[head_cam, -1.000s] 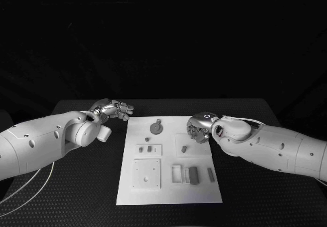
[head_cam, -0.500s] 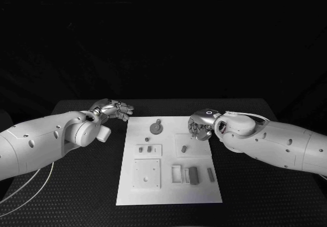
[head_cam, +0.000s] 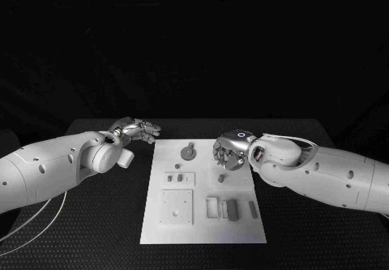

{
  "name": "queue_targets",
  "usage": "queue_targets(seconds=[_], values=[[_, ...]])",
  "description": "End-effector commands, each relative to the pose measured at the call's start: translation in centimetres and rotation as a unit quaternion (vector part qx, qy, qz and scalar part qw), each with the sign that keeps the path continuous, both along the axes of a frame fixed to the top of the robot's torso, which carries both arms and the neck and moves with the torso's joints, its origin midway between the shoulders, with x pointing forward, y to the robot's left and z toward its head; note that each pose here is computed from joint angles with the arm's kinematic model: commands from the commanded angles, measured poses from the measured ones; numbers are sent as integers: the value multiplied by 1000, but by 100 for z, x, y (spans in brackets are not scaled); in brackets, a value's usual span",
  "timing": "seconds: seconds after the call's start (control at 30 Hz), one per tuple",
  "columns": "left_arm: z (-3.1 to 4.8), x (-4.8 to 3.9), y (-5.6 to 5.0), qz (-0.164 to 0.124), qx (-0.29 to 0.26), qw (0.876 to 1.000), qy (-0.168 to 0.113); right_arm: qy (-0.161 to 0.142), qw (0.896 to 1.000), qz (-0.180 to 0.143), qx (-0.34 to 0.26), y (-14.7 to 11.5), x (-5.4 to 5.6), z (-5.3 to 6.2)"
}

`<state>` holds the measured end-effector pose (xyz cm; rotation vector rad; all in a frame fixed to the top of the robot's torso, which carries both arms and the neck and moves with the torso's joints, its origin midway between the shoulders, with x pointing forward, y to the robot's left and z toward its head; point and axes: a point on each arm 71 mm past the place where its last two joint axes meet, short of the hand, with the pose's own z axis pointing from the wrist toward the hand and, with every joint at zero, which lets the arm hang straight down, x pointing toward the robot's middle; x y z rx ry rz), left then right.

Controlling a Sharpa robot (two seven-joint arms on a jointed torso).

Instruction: Assemble the parts on the task board

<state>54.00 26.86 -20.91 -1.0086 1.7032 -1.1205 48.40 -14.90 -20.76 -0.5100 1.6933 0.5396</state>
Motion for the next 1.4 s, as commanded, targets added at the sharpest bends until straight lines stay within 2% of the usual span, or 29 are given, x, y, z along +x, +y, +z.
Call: queue_targets(seconds=[0.03,0.27,0.4,0.53,0.77,1.03,1.27,1.4], values=[[22,10,-16,-3,-2,1000,-6,-17,1000,3,-3,114,-53,36],[24,12,-30,-3,-2,1000,-8,-25,999,41,8,445,-205,59],[23,19,-58,-4,-2,1000,-8,-25,998,63,11,643,-283,29],[24,23,-60,-2,-2,1000,-9,-17,997,79,11,792,-353,-64],[28,35,-53,0,-1,1000,-11,-4,996,92,12,912,-470,-253],[40,45,-68,0,-2,1000,-12,-3,995,98,23,972,-535,-327],[44,48,-92,-3,-2,1000,-13,9,995,102,19,1016,-594,-472],[43,48,-95,-4,-3,1000,-12,13,994,105,19,1040,-620,-506]])
